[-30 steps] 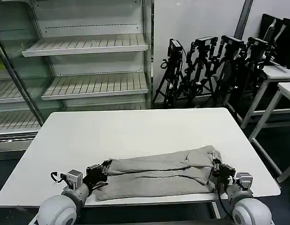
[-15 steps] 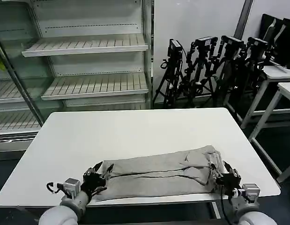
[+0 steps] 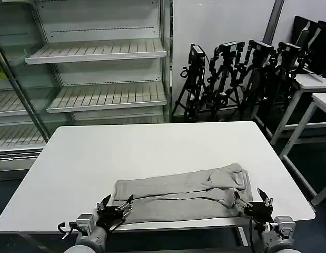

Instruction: Fold and organize the clothes.

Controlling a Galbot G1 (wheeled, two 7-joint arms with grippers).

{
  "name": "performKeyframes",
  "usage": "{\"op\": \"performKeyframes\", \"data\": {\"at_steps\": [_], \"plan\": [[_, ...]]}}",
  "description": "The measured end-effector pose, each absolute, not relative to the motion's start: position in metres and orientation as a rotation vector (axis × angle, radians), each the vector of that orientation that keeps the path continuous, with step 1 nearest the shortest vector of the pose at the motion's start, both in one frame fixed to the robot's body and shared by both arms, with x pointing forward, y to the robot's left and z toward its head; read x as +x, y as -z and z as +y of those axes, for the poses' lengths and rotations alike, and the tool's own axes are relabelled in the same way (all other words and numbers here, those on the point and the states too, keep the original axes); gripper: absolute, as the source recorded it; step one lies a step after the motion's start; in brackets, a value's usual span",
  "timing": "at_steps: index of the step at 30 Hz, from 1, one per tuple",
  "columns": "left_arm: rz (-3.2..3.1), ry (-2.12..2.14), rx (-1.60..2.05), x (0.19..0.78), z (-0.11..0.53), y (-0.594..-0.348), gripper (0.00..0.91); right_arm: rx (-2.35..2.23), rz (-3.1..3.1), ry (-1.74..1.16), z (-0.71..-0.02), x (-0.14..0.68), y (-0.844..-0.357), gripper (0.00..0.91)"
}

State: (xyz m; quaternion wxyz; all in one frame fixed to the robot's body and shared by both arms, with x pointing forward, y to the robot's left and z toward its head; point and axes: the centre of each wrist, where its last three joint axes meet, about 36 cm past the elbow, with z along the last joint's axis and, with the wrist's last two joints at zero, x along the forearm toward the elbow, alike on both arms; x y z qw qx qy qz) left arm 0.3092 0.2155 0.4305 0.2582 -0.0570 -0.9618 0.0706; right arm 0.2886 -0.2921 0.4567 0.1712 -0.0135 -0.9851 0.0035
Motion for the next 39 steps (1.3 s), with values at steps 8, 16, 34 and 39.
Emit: {"op": "performKeyframes", "data": {"at_steps": [8,16,34,39], "plan": [[-2.593,-0.298,-0.167,0.307,0.21,-0.431,0.02,-0.049,-2.799,0.005,-0.288,0.283,-0.458,0.907],[-2.591,-0.353,-0.156,0.312,0.213,-0.432,0.02,-0.063,-2.799,0.018,-0.285,0.278,-0.461,0.907],[-2.506,-0.727,-0.134,0.317,0.254,-0.449,0.02,-0.074,-2.806,0.02,-0.283,0.274,-0.468,0.907],[-2.492,-0.825,-0.066,0.325,0.296,-0.456,0.02,-0.071,-2.805,0.026,-0.284,0.277,-0.466,0.907]]}}
